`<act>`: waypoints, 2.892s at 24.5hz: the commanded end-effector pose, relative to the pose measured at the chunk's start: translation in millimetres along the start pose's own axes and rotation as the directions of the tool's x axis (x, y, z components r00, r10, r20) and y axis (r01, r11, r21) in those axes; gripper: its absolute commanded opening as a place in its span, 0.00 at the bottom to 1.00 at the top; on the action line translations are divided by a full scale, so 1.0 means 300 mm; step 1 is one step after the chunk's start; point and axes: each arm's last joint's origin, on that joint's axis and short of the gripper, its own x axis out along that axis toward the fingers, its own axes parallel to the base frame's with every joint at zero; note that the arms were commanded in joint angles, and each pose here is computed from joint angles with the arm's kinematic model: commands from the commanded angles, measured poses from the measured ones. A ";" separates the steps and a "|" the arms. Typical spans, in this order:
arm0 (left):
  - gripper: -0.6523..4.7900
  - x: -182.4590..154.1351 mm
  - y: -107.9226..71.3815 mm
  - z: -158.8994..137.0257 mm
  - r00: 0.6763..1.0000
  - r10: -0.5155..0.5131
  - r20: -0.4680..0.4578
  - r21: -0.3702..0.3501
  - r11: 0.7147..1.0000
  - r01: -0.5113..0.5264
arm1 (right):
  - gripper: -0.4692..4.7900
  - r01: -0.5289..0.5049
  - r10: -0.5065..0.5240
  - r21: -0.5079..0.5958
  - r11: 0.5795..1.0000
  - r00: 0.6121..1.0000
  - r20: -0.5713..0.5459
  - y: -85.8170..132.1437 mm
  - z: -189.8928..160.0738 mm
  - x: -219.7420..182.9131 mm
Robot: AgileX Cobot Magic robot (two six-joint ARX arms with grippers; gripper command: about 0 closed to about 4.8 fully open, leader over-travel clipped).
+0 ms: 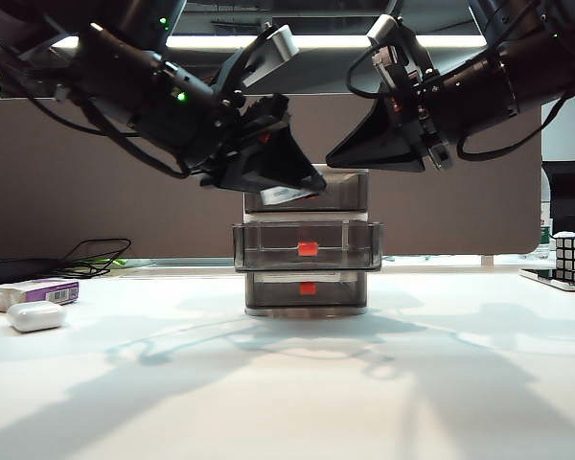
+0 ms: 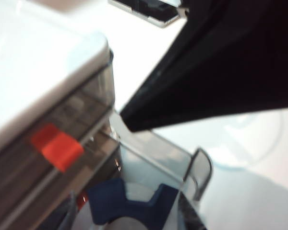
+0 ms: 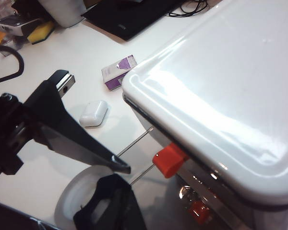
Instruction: Open the second layer of the drawer on the table, pick up the transparent tape on the table and put it in, and finally close the drawer.
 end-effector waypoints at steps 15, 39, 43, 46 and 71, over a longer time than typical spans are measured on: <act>0.75 -0.001 0.005 0.007 1.000 0.028 -0.005 -0.007 1.000 -0.028 | 0.08 -0.002 0.001 -0.018 1.000 1.000 -0.009 0.007 0.006 -0.007; 0.11 -0.162 -0.073 0.079 0.996 -0.021 -0.086 0.022 0.999 0.023 | 0.08 0.027 -0.013 -0.121 0.992 0.993 0.118 0.051 0.110 -0.053; 0.11 -0.156 -0.084 0.049 0.981 -0.118 -0.151 -0.023 0.993 0.116 | 0.08 0.044 -0.029 -0.123 0.991 0.992 0.124 0.032 0.166 -0.029; 0.11 -0.105 -0.075 -0.002 0.966 -0.135 -0.219 -0.057 0.990 0.126 | 0.08 0.054 -0.038 -0.126 0.991 0.991 0.127 -0.010 0.226 0.021; 0.11 0.042 0.012 -0.050 0.983 0.151 -0.101 -0.014 0.988 -0.153 | 0.08 0.103 -0.104 -0.036 0.994 0.993 -0.056 -0.137 0.143 0.159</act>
